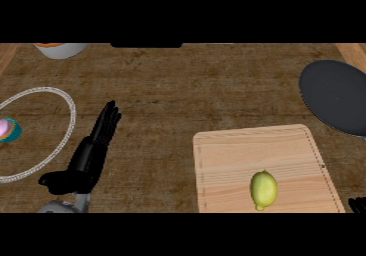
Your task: Pick the lemon from the cutting board and place it in the pan
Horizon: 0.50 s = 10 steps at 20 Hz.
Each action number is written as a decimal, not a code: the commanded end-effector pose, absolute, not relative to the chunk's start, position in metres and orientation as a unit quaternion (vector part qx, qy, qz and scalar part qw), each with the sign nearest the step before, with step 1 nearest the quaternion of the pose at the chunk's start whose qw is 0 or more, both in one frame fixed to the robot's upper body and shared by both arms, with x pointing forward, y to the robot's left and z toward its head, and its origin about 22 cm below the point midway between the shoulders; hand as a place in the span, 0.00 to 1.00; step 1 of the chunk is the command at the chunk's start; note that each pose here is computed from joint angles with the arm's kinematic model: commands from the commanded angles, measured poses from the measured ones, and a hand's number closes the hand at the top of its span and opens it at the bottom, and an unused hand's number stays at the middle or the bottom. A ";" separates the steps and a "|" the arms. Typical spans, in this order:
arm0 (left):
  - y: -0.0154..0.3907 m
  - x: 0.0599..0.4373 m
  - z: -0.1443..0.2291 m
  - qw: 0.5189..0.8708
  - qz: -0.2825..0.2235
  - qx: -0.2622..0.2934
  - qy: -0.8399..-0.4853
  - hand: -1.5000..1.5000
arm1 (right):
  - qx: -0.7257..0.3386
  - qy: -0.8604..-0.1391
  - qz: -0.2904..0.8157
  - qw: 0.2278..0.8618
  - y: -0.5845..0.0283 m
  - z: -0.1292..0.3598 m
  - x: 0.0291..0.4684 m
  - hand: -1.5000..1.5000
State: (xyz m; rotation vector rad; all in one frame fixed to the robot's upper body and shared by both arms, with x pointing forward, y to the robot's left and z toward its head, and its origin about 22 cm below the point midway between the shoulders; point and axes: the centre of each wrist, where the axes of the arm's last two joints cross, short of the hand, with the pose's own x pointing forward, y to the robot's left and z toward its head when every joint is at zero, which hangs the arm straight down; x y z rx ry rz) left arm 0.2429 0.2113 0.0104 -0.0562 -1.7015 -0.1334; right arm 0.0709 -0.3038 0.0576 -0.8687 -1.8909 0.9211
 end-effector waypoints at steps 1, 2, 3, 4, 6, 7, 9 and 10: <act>0.201 0.251 0.019 0.653 -0.065 -0.032 -0.754 0.50 | -0.398 -0.681 0.433 0.437 -0.294 0.064 0.078 0.00; 0.190 0.242 0.012 0.654 -0.062 -0.038 -0.753 0.50 | -0.411 -0.663 0.444 0.441 -0.297 0.058 0.088 0.00; 0.200 0.247 0.013 0.658 -0.063 -0.037 -0.750 0.50 | -0.408 -0.660 0.456 0.435 -0.276 0.054 0.081 0.00; 0.198 0.244 0.017 0.656 -0.060 -0.039 -0.751 0.50 | -0.410 -0.642 0.474 0.442 -0.272 0.050 0.085 0.00; 0.191 0.249 0.019 0.652 -0.062 -0.040 -0.754 0.50 | -0.432 -0.618 0.484 0.444 -0.258 0.049 0.091 0.00; 0.209 0.248 0.014 0.655 -0.064 -0.033 -0.752 0.50 | -0.444 -0.604 0.489 0.446 -0.255 0.049 0.105 0.00; 0.195 0.241 0.020 0.662 -0.064 -0.033 -0.746 0.50 | -0.442 -0.589 0.497 0.459 -0.225 0.035 0.101 0.00; 0.196 0.254 0.015 0.658 -0.062 -0.031 -0.749 0.50 | -0.430 -0.586 0.508 0.461 -0.220 0.030 0.115 0.00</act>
